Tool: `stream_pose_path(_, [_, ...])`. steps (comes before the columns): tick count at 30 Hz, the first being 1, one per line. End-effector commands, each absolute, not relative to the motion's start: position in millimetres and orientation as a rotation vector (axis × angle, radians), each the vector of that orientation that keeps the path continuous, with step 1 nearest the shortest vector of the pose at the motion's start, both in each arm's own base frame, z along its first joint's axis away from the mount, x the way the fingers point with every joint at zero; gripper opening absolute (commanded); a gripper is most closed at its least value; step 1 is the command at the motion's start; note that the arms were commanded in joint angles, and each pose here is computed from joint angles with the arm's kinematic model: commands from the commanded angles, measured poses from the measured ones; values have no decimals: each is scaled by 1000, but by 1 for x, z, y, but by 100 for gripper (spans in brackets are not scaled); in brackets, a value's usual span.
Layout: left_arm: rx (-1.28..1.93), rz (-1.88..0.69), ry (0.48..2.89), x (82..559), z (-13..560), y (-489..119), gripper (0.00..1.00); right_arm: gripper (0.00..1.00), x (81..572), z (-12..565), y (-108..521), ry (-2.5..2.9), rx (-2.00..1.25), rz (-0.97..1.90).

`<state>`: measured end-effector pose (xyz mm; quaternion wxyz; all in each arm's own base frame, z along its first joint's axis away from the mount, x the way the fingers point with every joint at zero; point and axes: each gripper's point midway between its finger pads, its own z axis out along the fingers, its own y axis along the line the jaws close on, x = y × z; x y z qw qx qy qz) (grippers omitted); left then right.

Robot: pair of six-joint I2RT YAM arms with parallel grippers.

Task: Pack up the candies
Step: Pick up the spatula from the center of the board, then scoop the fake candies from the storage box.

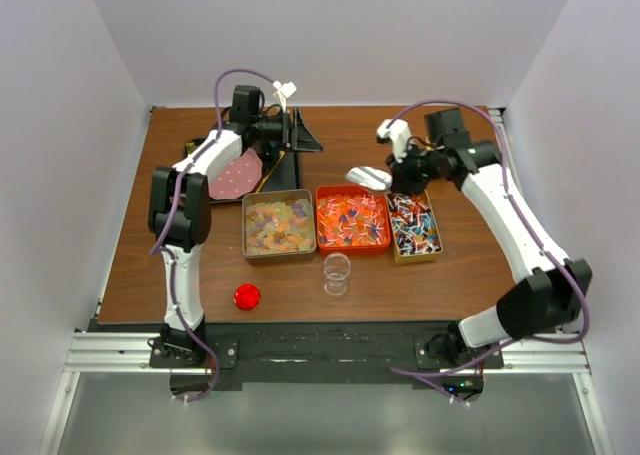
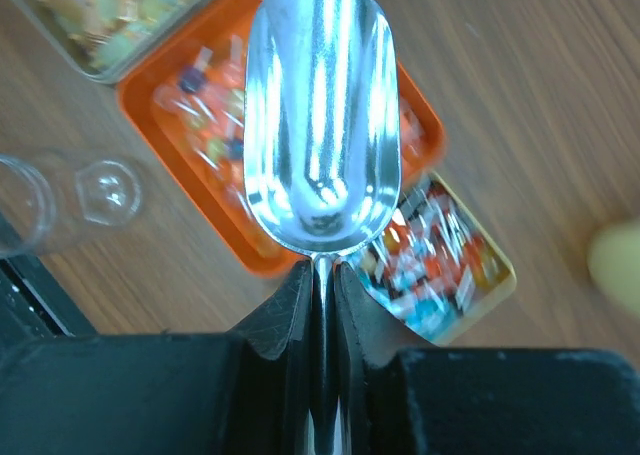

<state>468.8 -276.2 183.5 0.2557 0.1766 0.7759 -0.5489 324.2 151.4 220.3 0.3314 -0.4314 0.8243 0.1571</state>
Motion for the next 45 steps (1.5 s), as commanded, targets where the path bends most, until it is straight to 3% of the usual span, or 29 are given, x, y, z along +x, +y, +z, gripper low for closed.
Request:
stream_pose_path(1, [543, -1059, 2187, 498, 161, -263, 71, 0, 299, 229, 100, 2323, -884, 195])
stream_pose_path(17, [644, -955, 2186, 472, 164, -293, 69, 0, 211, 188, 50, 2690, -703, 134])
stream_pose_path(25, [677, -918, 2203, 462, 156, -299, 69, 0, 184, 167, 45, 2848, -828, 203])
stream_pose_path(45, [632, -922, 2169, 481, 166, -306, 69, 0, 195, 137, 17, 3054, -843, 10])
